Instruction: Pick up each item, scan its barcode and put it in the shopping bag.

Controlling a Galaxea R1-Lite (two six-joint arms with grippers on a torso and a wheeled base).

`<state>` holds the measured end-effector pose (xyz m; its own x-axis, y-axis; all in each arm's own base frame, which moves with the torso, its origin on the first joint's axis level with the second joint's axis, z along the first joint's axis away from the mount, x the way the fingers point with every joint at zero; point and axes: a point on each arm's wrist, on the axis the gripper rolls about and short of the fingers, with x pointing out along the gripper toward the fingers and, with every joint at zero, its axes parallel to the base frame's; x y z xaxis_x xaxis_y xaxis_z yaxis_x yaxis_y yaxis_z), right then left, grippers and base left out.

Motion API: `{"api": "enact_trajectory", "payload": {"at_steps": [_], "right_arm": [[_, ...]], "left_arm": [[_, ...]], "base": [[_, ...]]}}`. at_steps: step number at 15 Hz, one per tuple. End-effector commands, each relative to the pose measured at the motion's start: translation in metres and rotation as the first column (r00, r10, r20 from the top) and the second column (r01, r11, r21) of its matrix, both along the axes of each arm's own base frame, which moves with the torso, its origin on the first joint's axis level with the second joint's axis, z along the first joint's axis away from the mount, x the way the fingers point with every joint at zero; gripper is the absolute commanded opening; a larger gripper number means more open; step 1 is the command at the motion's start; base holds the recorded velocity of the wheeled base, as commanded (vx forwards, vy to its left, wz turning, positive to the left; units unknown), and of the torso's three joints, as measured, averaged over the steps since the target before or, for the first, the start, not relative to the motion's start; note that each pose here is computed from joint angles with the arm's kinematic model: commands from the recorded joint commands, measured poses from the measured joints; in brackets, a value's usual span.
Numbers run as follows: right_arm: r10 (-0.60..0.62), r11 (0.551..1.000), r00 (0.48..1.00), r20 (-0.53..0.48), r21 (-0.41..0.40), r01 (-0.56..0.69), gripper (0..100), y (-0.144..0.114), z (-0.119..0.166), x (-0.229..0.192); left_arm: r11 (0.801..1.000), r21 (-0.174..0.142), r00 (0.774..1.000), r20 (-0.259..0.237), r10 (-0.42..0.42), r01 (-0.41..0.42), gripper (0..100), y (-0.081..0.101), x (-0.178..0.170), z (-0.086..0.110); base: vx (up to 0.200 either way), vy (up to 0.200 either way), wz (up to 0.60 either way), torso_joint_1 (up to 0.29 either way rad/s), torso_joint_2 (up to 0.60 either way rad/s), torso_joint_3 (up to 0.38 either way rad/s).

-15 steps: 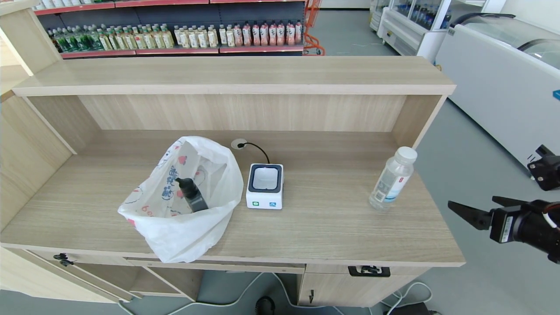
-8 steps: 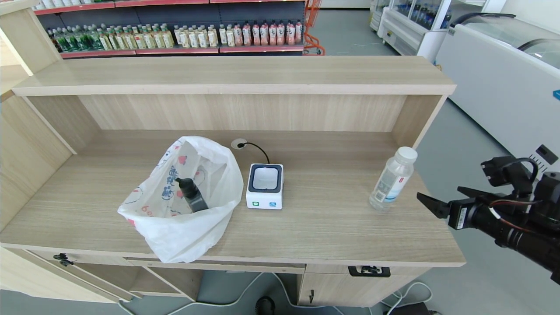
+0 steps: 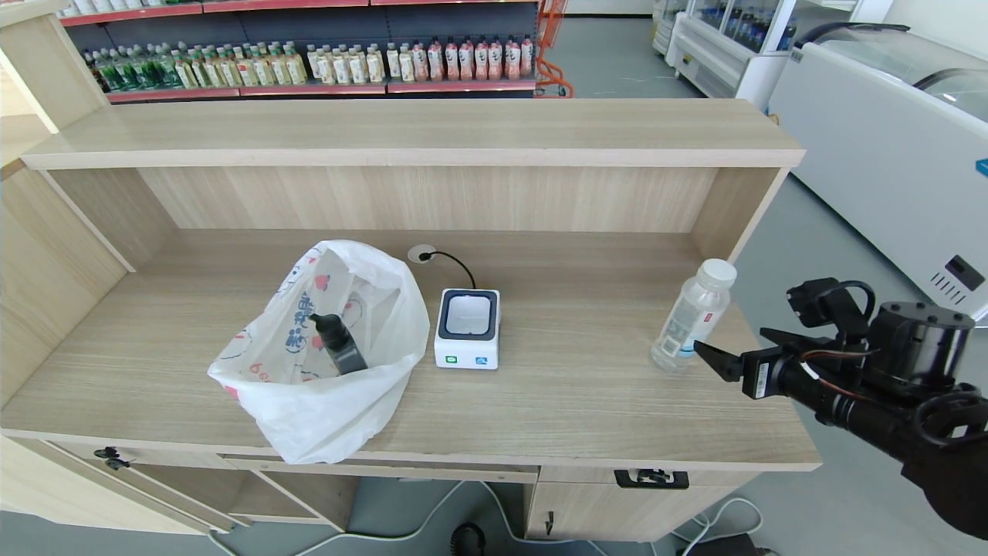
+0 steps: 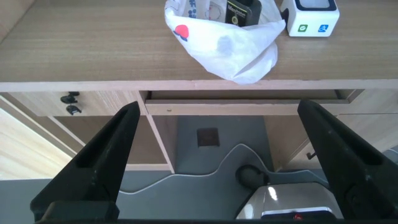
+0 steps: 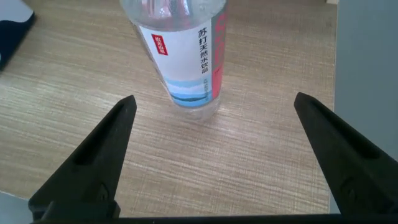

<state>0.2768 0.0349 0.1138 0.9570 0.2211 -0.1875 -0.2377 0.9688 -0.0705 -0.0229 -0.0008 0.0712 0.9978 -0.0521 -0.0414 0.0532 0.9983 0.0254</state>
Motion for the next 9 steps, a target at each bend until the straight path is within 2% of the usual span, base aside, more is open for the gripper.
{"api": "enact_trajectory", "payload": {"at_steps": [1, 9], "right_arm": [[0.015, 1.000, 1.000, 0.015, -0.001, -0.015, 100, 0.009, -0.001, 0.014], [0.055, 0.999, 0.998, 0.037, -0.001, -0.055, 100, 0.027, -0.007, 0.038]], "left_arm": [[1.000, 0.000, 1.000, -0.001, 0.000, 0.000, 100, 0.000, 0.000, 0.000], [1.000, 0.000, 1.000, -0.001, 0.000, 0.000, 100, 0.000, 0.000, 0.000]], "base": [[0.000, 0.000, 0.00, 0.000, 0.00, 0.000], [0.000, 0.000, 0.00, 0.000, 0.00, 0.000]]}}
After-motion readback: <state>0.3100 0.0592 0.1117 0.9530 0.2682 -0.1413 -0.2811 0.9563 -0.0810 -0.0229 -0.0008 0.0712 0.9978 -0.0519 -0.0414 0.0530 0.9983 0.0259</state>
